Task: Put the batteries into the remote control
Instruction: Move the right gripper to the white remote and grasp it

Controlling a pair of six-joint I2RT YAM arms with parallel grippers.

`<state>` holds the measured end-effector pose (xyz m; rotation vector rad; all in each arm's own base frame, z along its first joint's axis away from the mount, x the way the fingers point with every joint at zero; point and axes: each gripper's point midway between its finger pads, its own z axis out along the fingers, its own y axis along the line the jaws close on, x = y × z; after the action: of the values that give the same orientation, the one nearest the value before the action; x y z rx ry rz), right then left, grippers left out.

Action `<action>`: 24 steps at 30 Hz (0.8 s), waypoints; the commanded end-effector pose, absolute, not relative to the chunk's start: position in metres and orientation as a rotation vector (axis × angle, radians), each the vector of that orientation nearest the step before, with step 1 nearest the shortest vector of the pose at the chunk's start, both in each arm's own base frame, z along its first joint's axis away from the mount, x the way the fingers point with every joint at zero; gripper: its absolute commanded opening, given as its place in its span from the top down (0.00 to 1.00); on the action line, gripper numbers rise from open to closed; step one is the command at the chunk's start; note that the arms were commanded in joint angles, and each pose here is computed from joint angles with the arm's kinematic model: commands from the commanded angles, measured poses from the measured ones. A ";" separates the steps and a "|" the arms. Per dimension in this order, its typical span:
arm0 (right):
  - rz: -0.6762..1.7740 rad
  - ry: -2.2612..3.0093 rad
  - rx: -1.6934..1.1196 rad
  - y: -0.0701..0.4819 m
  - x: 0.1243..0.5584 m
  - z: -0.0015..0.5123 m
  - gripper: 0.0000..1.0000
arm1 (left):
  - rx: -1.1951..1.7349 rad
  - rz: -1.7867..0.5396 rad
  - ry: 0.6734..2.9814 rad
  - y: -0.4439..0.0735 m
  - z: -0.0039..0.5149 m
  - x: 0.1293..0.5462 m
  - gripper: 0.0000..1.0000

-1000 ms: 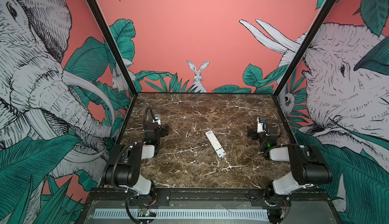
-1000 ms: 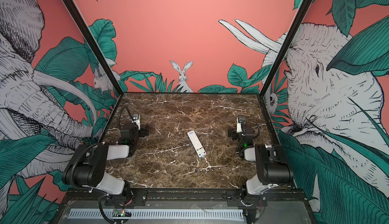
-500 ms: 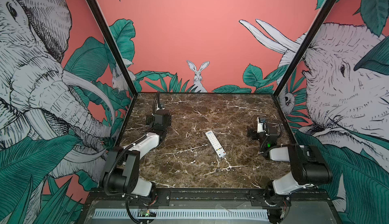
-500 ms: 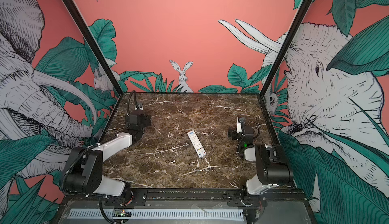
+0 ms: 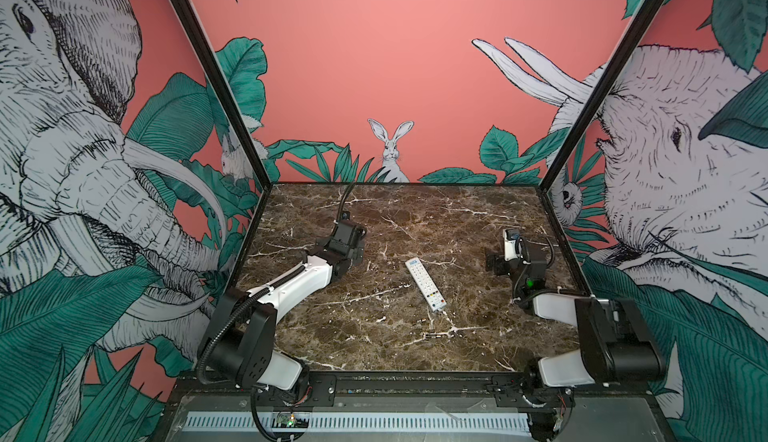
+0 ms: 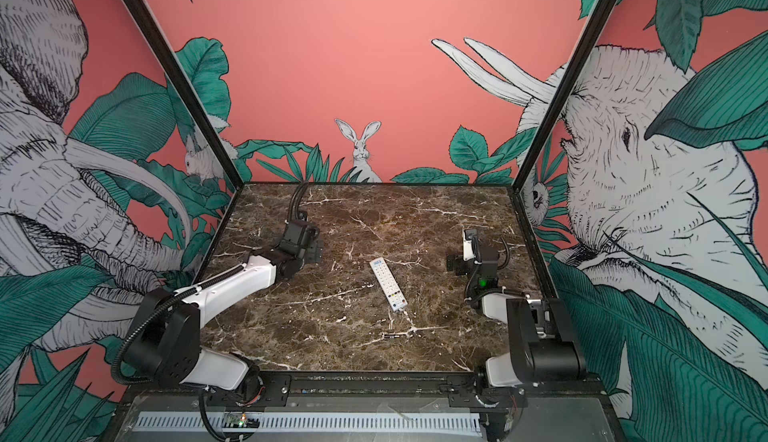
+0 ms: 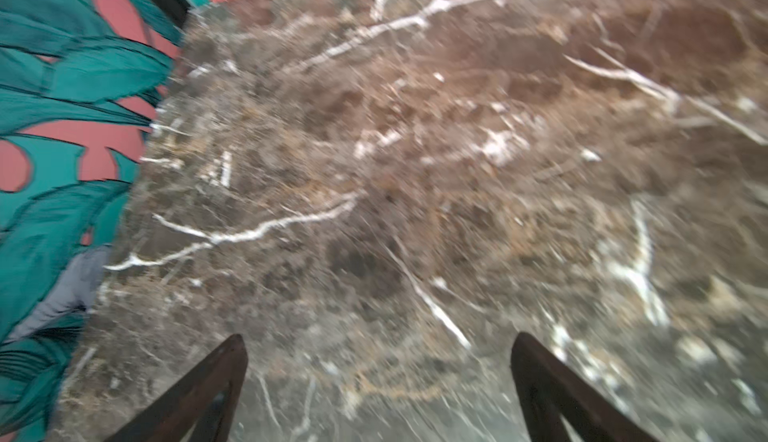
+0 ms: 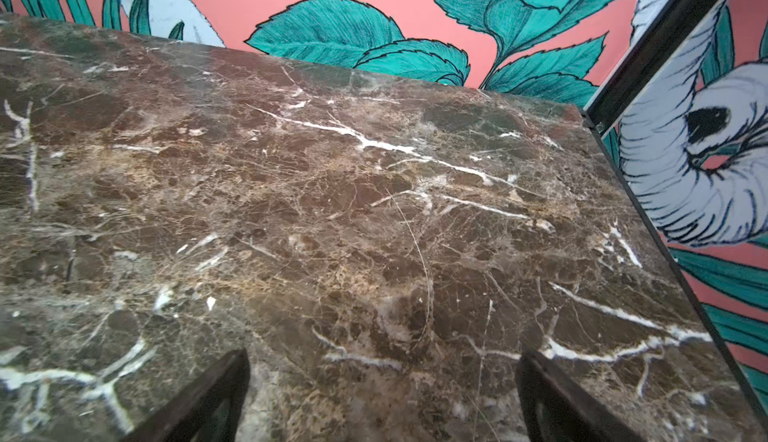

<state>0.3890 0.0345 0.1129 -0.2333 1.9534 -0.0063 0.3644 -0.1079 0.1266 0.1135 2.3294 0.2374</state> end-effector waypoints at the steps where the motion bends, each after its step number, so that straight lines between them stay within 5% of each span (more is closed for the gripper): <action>1: -0.042 2.004 -0.249 0.043 0.386 0.128 0.01 | 0.111 0.104 2.374 -0.119 0.139 0.345 0.00; 12: 0.032 2.237 -0.447 0.123 0.344 0.126 0.01 | 0.214 -0.183 2.417 -0.148 0.154 0.310 0.00; 24: 0.263 2.495 -0.640 0.208 0.276 0.068 0.01 | 0.210 -0.271 2.402 -0.161 0.184 0.313 0.00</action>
<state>0.2913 0.1972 0.0807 -0.6476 2.4095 0.2205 0.3173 -0.1547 0.1755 0.2113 2.3956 -0.2219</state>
